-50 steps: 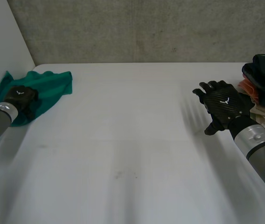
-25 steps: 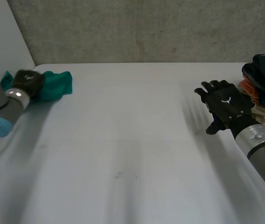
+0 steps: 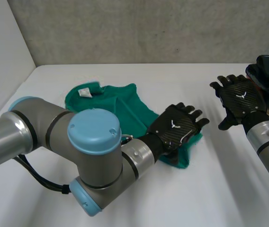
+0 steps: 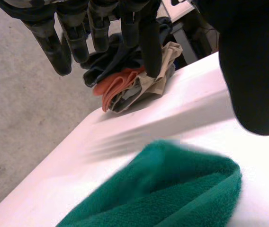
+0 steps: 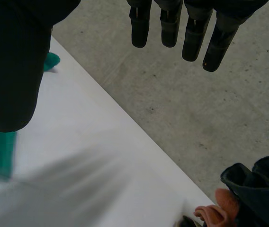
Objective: Fold the laundry.
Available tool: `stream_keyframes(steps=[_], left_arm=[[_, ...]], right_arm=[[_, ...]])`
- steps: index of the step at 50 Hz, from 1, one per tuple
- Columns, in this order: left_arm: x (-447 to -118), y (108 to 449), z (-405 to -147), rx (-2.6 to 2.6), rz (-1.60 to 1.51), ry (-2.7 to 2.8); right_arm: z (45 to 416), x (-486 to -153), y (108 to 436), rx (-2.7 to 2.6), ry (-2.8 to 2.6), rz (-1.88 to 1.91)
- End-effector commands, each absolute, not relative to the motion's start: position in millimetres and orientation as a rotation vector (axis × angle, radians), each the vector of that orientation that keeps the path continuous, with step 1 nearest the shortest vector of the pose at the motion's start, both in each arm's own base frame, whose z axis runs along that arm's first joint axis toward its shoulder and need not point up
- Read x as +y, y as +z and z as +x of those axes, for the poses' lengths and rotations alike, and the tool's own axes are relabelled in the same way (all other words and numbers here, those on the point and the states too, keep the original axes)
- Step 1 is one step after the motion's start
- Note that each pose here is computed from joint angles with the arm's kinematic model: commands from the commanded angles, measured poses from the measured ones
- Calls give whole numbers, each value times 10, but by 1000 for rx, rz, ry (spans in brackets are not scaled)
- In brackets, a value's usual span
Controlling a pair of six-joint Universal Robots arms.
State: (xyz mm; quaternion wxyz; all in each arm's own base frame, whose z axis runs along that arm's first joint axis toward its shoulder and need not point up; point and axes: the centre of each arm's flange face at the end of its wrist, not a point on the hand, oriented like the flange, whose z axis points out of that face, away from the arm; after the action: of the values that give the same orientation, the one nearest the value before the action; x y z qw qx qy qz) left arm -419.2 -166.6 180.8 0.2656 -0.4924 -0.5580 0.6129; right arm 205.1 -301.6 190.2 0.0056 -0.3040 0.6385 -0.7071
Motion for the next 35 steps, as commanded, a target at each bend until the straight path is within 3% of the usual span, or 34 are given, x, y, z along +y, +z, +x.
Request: stream_keyframes(steps=[1,10,15,18,28,35], left_arm=[[-2307,2056,-3799,-1684,-1157,1889],[-3176,2120,-3025,-1950,-952,2082],[-3720,1877,-2570,-2093,-937,2104],[-3929,1716,-2428,-2114,-1019,2100],[-4147,1378,-2447,-2125,-1065,2028],[-3957,1339,-2743,-2055,-1023,1938]], right_arm=[[2051,-3018,1906,2000,-2192,-958],[2210,-2783,1930,1977,-1841,-1183],[2227,-2709,1921,2065,-1658,-1212],[2232,-2730,1789,2157,-1569,-1193],[2327,-2663,1538,2269,-1590,-1210],[2309,-2640,1469,2269,-1614,-1205]])
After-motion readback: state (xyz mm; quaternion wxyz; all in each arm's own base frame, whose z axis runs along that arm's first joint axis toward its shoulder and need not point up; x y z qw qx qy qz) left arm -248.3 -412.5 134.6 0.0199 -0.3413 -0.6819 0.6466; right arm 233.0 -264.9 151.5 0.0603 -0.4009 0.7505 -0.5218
